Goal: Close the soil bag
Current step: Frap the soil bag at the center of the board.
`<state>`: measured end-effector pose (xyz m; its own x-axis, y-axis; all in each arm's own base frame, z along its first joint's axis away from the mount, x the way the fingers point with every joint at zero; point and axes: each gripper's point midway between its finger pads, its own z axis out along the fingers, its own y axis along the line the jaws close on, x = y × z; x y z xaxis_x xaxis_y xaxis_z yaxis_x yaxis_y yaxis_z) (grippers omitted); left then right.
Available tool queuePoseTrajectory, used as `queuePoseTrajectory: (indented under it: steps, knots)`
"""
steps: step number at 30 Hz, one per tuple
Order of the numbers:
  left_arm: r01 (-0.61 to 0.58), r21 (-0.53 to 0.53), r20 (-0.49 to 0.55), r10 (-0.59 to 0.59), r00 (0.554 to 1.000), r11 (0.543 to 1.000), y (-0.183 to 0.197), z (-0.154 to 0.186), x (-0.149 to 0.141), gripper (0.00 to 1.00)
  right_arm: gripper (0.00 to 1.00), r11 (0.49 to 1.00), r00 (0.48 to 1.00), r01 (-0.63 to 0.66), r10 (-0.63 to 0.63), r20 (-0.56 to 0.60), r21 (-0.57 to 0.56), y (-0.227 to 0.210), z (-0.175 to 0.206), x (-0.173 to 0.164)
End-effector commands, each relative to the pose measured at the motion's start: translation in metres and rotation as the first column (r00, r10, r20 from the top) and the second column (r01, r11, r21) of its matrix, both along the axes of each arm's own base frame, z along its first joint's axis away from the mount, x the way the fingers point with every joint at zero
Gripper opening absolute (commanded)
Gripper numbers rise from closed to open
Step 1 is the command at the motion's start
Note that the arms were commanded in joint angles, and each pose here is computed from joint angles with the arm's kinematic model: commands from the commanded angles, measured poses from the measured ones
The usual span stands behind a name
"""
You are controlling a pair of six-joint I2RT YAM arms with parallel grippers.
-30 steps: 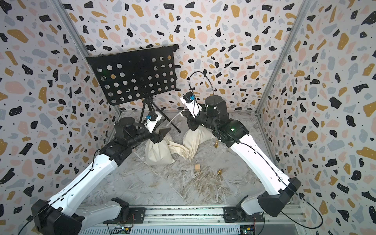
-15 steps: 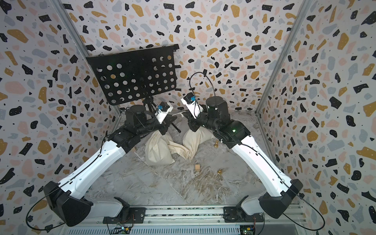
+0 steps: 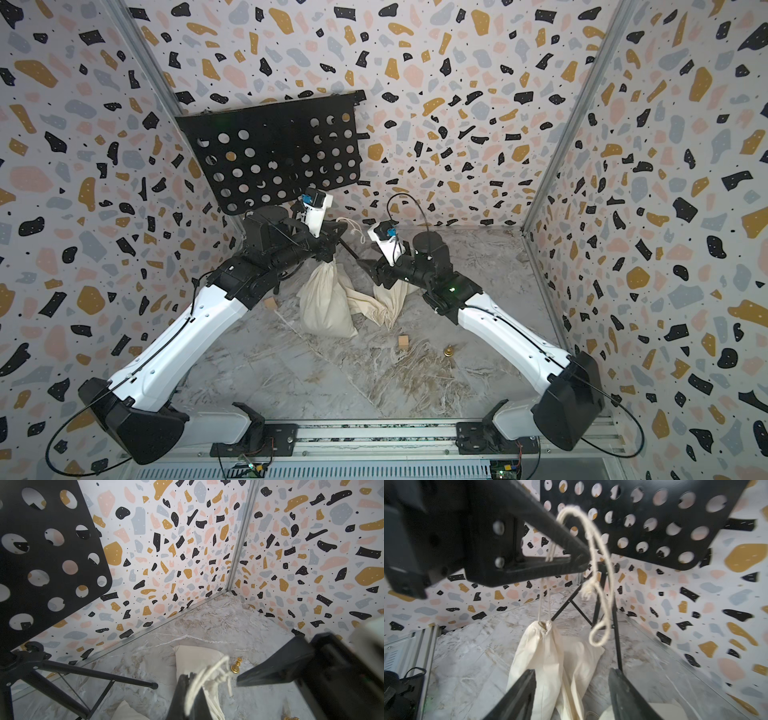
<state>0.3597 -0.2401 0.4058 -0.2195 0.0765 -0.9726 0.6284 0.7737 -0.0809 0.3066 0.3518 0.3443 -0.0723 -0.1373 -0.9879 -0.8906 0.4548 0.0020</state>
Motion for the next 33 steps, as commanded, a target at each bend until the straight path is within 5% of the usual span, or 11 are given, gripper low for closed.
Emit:
queuePoseTrajectory:
  steps: [1,14,19,23,33]
  knots:
    - [0.032,-0.138,0.095,-0.019,0.995,0.990,0.000,0.056,-0.014,0.00,0.65,0.981,0.993,-0.099,0.087,0.081,0.166,0.022,0.043,-0.016]
    - [0.062,-0.185,0.094,-0.045,0.995,0.981,-0.003,0.063,-0.020,0.00,0.50,0.954,0.994,-0.099,0.082,0.073,0.282,0.056,0.050,0.012]
    - [0.064,-0.220,0.113,-0.039,0.993,0.973,-0.002,0.073,-0.021,0.00,0.30,0.959,0.995,-0.096,0.089,0.037,0.265,0.068,0.029,0.023]
    - [0.072,-0.289,0.144,-0.031,0.989,0.955,0.001,0.095,-0.025,0.00,0.16,0.968,0.997,-0.058,0.068,-0.034,0.245,0.073,-0.016,0.033]
    - [0.139,-0.386,0.272,-0.031,0.962,0.912,0.012,0.180,-0.048,0.00,0.14,0.996,0.973,0.086,-0.082,-0.215,0.010,0.050,-0.221,0.039]
